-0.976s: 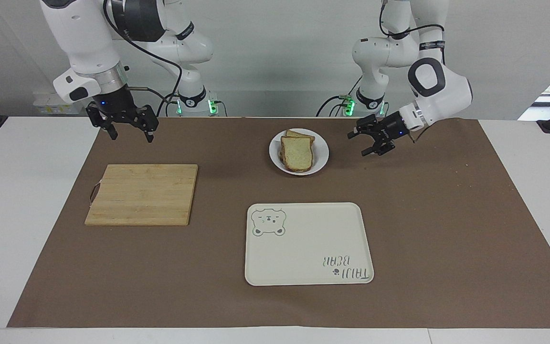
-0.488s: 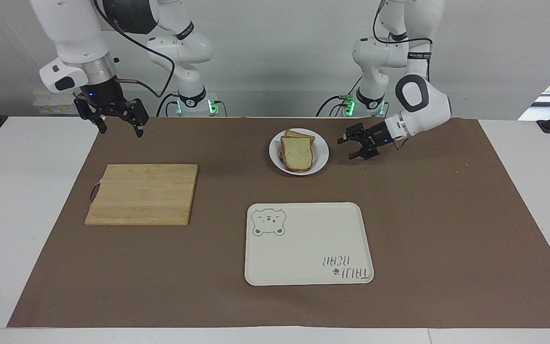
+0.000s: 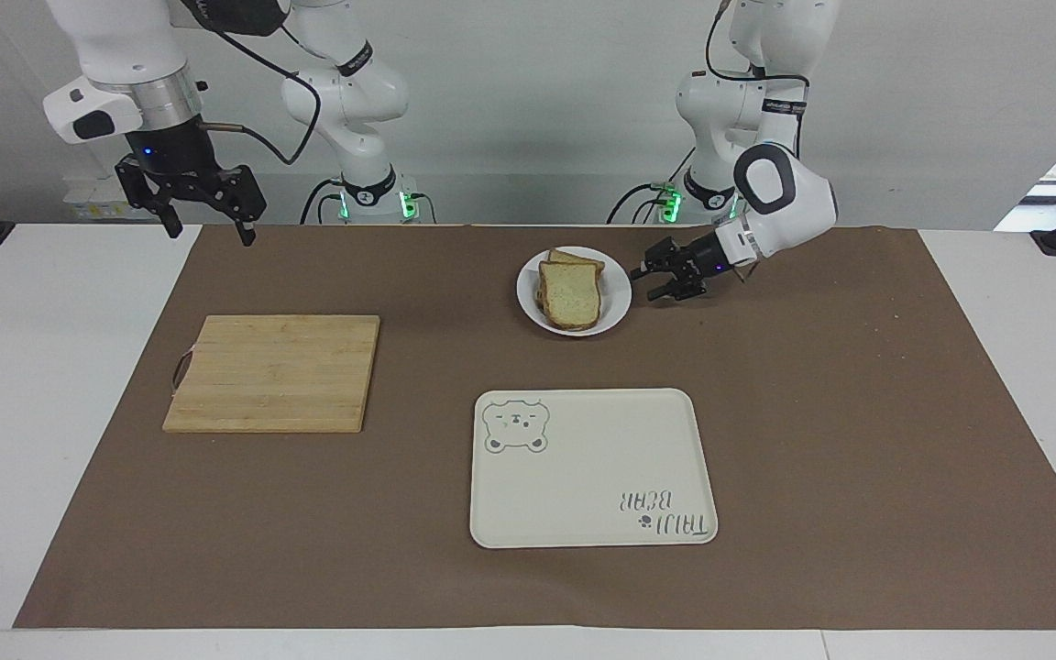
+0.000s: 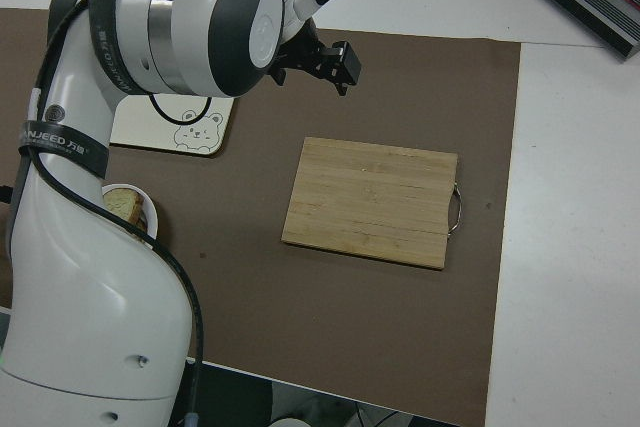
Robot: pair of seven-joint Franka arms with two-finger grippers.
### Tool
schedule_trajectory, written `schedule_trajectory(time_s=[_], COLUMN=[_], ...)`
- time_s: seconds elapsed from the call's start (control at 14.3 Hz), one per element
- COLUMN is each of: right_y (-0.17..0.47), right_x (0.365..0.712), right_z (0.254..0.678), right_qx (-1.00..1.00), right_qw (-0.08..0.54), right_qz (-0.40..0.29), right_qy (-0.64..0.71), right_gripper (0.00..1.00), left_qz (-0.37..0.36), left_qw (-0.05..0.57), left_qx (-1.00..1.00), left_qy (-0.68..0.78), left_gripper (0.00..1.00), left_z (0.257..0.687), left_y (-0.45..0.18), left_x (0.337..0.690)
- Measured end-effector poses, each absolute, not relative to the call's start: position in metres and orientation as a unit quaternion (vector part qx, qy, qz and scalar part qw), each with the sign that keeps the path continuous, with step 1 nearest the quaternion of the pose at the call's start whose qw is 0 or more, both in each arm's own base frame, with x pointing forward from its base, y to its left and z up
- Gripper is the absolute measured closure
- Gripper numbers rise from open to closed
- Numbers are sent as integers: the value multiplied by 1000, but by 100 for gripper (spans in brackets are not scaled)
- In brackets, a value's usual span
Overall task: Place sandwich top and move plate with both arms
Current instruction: 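Withdraw the right gripper while the left gripper reaches the plate rim, then grip the white plate rim with the left gripper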
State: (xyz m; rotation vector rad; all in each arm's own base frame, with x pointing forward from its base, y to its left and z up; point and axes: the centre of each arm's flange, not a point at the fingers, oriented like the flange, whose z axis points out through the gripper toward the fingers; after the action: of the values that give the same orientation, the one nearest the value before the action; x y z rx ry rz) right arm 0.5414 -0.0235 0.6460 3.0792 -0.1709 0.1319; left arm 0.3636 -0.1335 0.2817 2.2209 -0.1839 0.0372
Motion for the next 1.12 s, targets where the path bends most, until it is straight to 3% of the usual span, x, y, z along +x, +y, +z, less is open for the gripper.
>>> schedule_trajectory(time_s=[0.35,0.49,0.56,0.77,1.12], right_y=[-17,-13,-13,-13,-8], right_x=[540,539,537,534,533], right_z=[628,624,624,624,625], right_qx=[998,999,999,999,999], right_qw=[28,23,19,17,17], right_qz=[23,14,10,1,2], right_qy=[-48,-46,-46,-47,-42], right_gripper=[0,0,0,0,0], left_qz=[-2,-5,-6,-12,-16], left_qw=[437,438,439,425,418], left_qx=[898,897,897,902,906], left_qy=[-59,-57,-58,-71,-68], left_gripper=[36,58,58,83,93], left_z=[262,260,260,256,259], left_y=[-146,-148,-149,-163,-178], left_x=[357,355,354,344,338])
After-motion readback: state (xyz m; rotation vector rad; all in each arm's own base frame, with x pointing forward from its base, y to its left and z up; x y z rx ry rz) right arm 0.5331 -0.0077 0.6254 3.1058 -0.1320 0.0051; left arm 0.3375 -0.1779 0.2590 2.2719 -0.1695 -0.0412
